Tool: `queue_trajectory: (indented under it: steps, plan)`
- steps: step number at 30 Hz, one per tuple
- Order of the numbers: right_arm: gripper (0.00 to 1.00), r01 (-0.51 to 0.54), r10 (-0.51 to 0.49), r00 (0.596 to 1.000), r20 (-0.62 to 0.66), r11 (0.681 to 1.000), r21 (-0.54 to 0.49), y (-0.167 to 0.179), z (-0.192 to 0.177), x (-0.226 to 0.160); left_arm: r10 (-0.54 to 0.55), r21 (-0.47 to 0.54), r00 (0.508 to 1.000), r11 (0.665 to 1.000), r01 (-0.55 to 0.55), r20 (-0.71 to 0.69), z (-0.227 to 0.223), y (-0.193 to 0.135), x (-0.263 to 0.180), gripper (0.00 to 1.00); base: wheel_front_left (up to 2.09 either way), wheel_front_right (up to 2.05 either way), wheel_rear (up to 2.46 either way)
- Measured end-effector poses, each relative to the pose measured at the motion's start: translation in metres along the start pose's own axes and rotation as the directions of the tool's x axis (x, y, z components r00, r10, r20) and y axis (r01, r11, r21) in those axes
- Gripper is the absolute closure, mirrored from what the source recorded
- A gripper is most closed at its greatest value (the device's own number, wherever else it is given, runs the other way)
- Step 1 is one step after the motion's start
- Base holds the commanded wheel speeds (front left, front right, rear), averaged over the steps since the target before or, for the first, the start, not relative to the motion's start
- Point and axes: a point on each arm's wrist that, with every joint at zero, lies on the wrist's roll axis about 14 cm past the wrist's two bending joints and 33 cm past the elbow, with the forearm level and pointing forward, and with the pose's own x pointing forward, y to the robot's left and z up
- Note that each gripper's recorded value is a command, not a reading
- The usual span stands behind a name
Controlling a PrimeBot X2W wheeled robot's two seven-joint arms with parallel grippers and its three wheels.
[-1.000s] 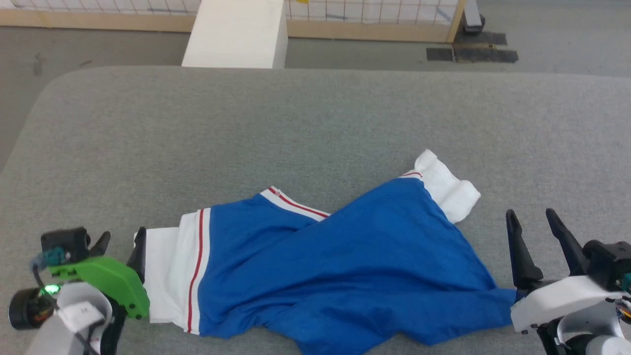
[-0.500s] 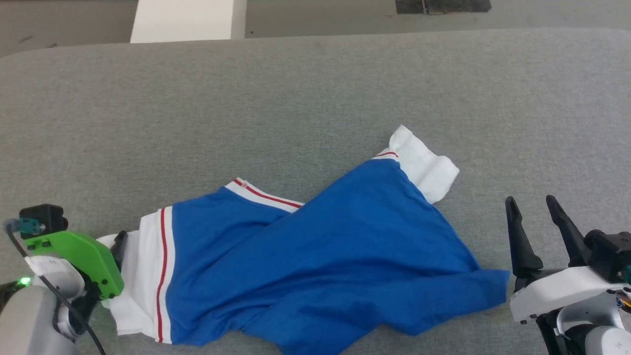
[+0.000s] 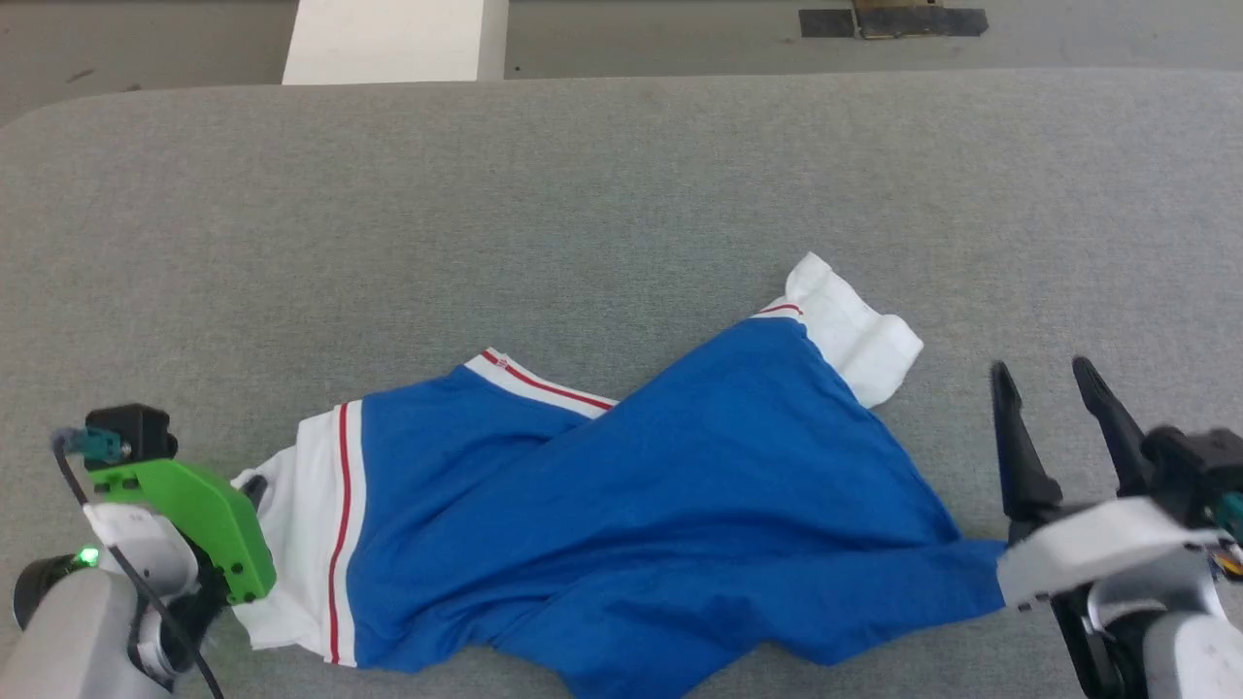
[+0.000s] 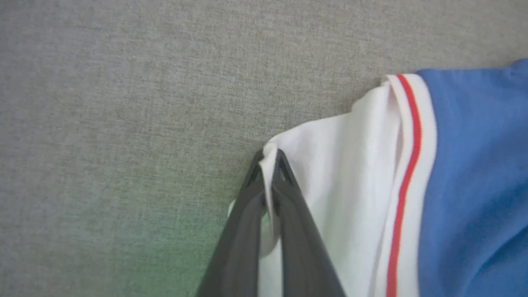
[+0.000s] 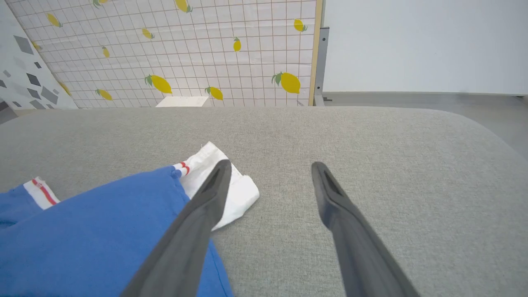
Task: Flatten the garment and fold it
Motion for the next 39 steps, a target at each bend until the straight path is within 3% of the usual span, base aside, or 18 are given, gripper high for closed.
queue_trajectory:
  steps: [7, 13, 18, 24, 25, 27, 28, 30, 33, 35, 39]
  plan:
    - [0.0, -0.099, 0.1, 0.995, 0.007, 0.992, -0.081, 0.036, 0.016, 0.041, 0.099, -0.086, 0.981, 0.993, -0.085, 0.167, 0.005, 0.019, -0.018, 1.0, 0.0, 0.0, 0.0]
    - [0.0, -0.089, 0.069, 0.972, -0.227, 0.993, -0.08, 0.032, -0.025, 0.076, 0.13, -0.166, 0.968, 0.982, -0.095, 0.216, -0.008, 0.021, -0.031, 1.0, 0.0, 0.0, 0.0]
    - [0.0, -0.085, 0.041, 0.859, -0.511, 0.994, -0.063, 0.03, -0.084, 0.08, 0.127, -0.198, 0.969, 0.976, -0.085, 0.213, -0.017, 0.016, -0.036, 1.0, 0.0, 0.0, 0.0]
    - [0.02, -0.147, 0.06, 0.739, -0.671, 0.986, -0.074, 0.048, -0.107, 0.085, 0.141, -0.215, 0.97, 0.972, -0.097, 0.196, -0.025, 0.021, -0.038, 1.0, 0.0, 0.0, 0.0]
    - [0.53, -0.155, 0.055, 0.711, -0.701, 0.985, -0.08, 0.049, -0.11, 0.083, 0.141, -0.216, 0.971, 0.972, -0.098, 0.195, -0.025, 0.021, -0.038, 1.0, 0.0, 0.0, 0.0]
    - [0.91, -0.164, 0.045, 0.672, -0.739, 0.982, -0.089, 0.049, -0.111, 0.082, 0.139, -0.214, 0.971, 0.972, -0.096, 0.192, -0.026, 0.02, -0.037, 1.0, 0.0, 0.0, 0.0]
    - [1.0, -0.167, 0.04, 0.657, -0.753, 0.982, -0.093, 0.049, -0.11, 0.081, 0.136, -0.213, 0.972, 0.973, -0.094, 0.192, -0.025, 0.019, -0.037, 1.0, 0.0, 0.0, 0.0]
    - [1.0, -0.176, 0.039, 0.639, -0.769, 0.98, -0.097, 0.051, -0.109, 0.077, 0.13, -0.208, 0.973, 0.974, -0.09, 0.189, -0.025, 0.018, -0.036, 1.0, 0.0, 0.0, 0.0]
    - [1.0, -0.187, 0.037, 0.663, -0.748, 0.975, -0.118, 0.051, -0.101, 0.075, 0.114, -0.187, 0.974, 0.979, -0.078, 0.193, -0.023, 0.015, -0.036, 1.0, 0.0, 0.0, 0.0]
    - [1.0, -0.182, 0.039, 0.709, -0.704, 0.975, -0.13, 0.047, -0.091, 0.075, 0.109, -0.168, 0.97, 0.983, -0.073, 0.219, -0.016, 0.014, -0.039, 1.0, 0.0, 0.0, 0.0]
    - [1.0, -0.144, 0.038, 0.866, -0.498, 0.974, -0.175, 0.032, -0.036, 0.09, 0.103, -0.103, 0.932, 0.992, -0.071, 0.349, 0.021, 0.016, -0.053, 1.0, 0.0, 0.0, 0.0]
